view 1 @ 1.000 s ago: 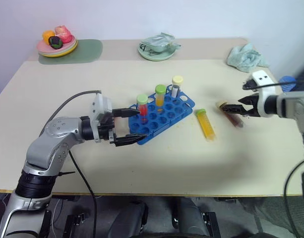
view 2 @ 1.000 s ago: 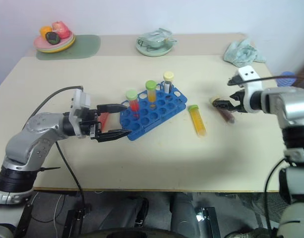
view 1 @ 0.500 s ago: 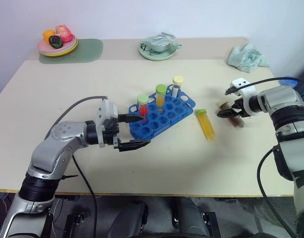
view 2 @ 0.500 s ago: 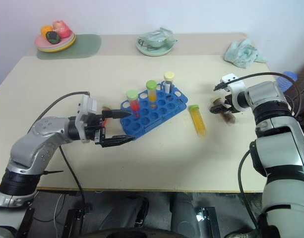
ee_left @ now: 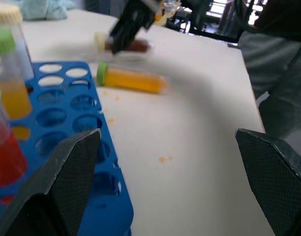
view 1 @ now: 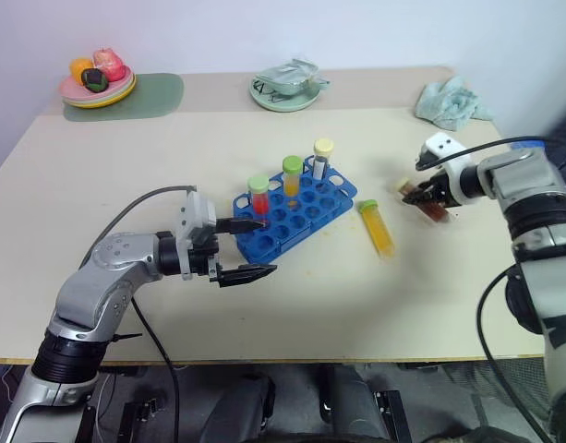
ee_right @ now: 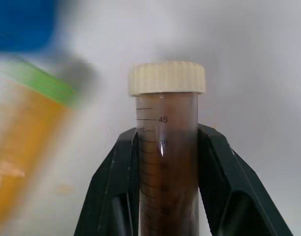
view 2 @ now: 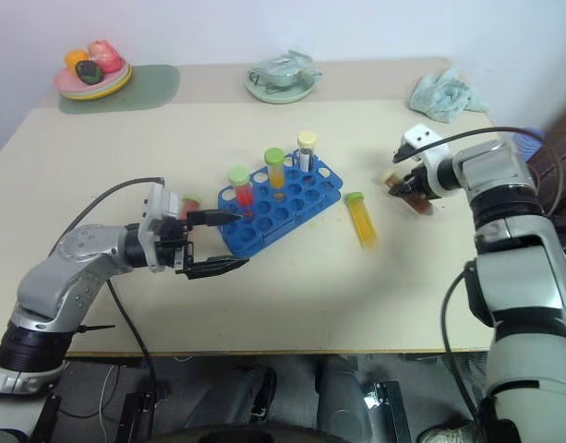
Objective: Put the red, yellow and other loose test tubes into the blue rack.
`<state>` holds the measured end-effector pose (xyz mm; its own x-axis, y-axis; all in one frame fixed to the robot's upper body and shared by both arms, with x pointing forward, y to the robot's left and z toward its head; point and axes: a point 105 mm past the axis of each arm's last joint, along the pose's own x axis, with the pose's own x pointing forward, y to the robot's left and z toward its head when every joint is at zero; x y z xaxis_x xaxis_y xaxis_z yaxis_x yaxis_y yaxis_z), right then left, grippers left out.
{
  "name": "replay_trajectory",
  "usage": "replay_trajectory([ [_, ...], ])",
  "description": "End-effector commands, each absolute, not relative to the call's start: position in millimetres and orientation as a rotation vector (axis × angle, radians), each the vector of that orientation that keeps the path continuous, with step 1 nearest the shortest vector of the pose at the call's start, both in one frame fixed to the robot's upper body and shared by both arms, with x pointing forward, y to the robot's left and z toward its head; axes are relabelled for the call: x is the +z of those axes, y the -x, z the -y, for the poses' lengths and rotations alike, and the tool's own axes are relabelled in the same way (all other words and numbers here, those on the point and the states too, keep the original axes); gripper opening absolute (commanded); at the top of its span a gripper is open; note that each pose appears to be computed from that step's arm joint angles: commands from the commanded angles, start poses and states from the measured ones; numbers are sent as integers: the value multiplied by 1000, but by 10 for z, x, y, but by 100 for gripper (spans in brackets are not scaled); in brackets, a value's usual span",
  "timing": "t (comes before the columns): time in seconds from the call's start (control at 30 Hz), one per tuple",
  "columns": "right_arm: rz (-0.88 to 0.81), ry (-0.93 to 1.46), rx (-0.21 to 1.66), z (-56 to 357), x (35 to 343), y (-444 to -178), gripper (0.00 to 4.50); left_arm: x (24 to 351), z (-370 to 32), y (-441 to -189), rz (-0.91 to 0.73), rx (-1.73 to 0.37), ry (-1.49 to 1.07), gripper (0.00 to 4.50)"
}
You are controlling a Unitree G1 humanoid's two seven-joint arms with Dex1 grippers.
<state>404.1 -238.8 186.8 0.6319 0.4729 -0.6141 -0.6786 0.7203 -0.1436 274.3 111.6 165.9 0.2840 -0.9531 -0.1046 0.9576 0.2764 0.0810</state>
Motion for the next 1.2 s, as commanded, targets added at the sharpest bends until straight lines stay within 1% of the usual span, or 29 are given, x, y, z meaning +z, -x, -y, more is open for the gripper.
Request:
replay_trajectory([
  [0.03,-236,323,905,1848,2353,-3795,128,1710,-1217,-2729,7,-1235,-184,450],
  [0.1,-66,258,967,1591,2457,-3646,128,1693,-1249,-2737,10,-1209,-168,450],
  [0.17,77,198,969,1411,2500,-3571,128,1687,-1261,-2742,13,-1197,-156,450],
  [0.3,313,21,920,1139,2509,-3533,128,1684,-1271,-2765,21,-1175,-149,450],
  [0.37,391,-33,871,1048,2473,-3557,128,1685,-1279,-2772,22,-1168,-151,450],
  [0.47,438,-54,816,953,2340,-3609,128,1684,-1296,-2779,25,-1157,-151,450],
  [0.6,526,-126,681,1031,2269,-3733,128,1643,-1341,-2773,23,-1143,-141,450],
  [0.7,547,-140,619,1097,2200,-3822,128,1624,-1358,-2774,25,-1133,-134,450],
  [0.93,530,-190,567,1167,2012,-3956,128,1585,-1385,-2763,34,-1111,-117,450],
  [1.03,509,-199,569,1142,1916,-4001,128,1567,-1384,-2743,37,-1105,-111,450],
  [1.2,496,-213,592,1068,1864,-4040,128,1582,-1358,-2720,39,-1102,-107,450],
])
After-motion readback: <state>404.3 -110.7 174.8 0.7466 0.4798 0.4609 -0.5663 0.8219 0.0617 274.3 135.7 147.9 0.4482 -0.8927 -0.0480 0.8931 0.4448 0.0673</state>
